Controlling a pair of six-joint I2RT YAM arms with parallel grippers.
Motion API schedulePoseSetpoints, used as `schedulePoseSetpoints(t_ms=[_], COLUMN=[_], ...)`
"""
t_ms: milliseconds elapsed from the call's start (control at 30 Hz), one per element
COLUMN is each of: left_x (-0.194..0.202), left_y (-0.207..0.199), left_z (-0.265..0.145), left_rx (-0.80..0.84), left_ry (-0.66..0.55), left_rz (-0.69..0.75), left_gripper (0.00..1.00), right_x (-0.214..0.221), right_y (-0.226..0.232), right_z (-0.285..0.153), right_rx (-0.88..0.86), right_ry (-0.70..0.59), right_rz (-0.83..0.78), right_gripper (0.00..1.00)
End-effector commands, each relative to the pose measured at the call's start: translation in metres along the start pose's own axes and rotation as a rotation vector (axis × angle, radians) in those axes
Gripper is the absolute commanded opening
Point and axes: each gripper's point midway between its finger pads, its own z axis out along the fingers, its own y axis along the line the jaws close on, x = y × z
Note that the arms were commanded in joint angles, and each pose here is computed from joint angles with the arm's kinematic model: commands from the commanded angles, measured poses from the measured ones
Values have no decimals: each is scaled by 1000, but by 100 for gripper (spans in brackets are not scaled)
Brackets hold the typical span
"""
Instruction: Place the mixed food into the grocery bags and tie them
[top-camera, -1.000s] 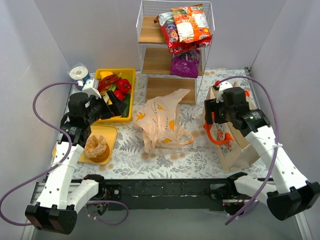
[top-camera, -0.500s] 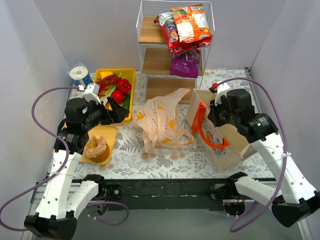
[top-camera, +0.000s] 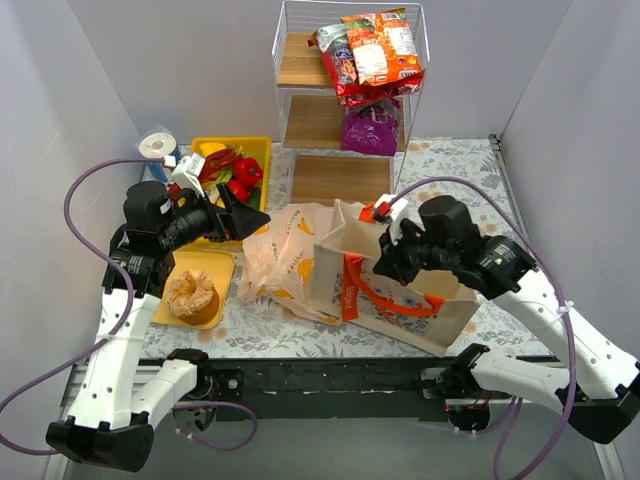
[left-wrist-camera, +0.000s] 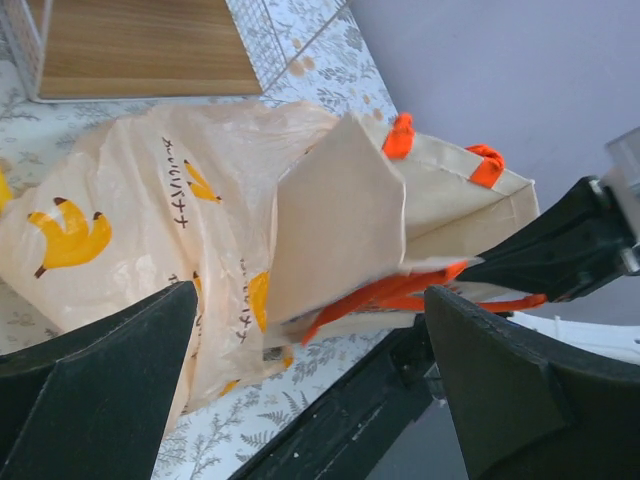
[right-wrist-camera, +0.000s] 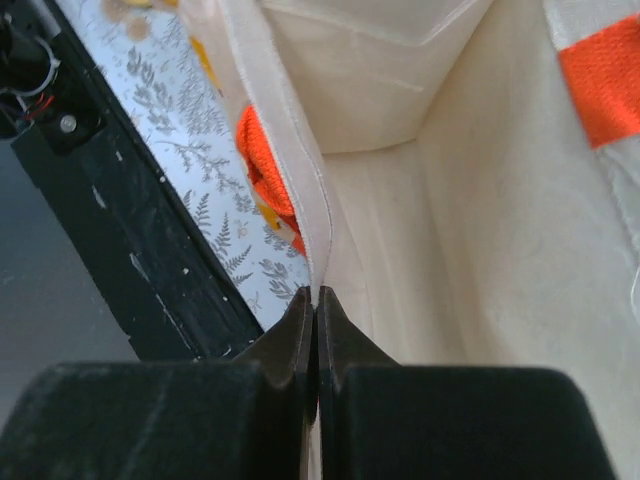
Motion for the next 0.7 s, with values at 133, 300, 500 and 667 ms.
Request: schedulePoseSetpoints(t_ms=[133,300,500,667], left_x=[22,48,59,67], left_y=[-23,-28,-24,-11], left_z=[26,47,67,94], left_rx=[138,153,122,55], left_ry=[100,200,230,240], left_rz=[-72,-66,0,101], left_gripper=[98,98,98,98], right_x=[-29,-27,-21,-18], right_y=[41,54,59,58], right_z=[49,69,78,77], right_rx=[-124,-154,-167,-160], right_ry=[-100,-71,-45,-33], right_rz=[-173,-224,-239,-228], right_gripper=[1,1,1,1])
